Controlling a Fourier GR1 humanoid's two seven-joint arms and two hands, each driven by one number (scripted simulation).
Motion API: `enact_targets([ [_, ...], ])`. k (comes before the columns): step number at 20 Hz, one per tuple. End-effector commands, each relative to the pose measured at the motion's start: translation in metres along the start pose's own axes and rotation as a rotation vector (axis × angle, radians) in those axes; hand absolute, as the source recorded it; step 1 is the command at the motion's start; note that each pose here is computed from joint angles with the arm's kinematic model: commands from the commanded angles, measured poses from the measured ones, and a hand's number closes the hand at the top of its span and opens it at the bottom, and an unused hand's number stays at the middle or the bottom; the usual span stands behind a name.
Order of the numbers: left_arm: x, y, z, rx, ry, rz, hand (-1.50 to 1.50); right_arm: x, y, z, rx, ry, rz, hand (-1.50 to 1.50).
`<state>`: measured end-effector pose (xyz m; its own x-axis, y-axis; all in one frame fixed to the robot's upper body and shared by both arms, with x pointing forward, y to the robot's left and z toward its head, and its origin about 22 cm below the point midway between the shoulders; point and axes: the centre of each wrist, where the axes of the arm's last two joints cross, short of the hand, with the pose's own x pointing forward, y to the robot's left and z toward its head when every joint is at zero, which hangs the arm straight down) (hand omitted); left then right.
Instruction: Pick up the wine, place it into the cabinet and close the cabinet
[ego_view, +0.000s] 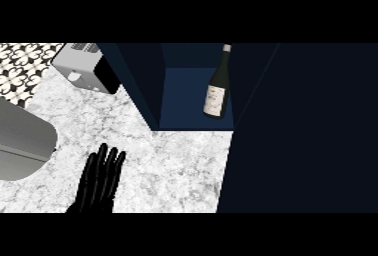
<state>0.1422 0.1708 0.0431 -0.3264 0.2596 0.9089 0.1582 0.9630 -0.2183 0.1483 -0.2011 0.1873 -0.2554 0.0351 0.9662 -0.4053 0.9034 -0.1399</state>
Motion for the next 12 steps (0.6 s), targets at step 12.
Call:
enact_targets([
  [12,0.045,0.081,-0.017,0.082,-0.08,-0.037,-1.5,0.019,0.041,0.022,0.283,0.056,-0.185,1.5],
])
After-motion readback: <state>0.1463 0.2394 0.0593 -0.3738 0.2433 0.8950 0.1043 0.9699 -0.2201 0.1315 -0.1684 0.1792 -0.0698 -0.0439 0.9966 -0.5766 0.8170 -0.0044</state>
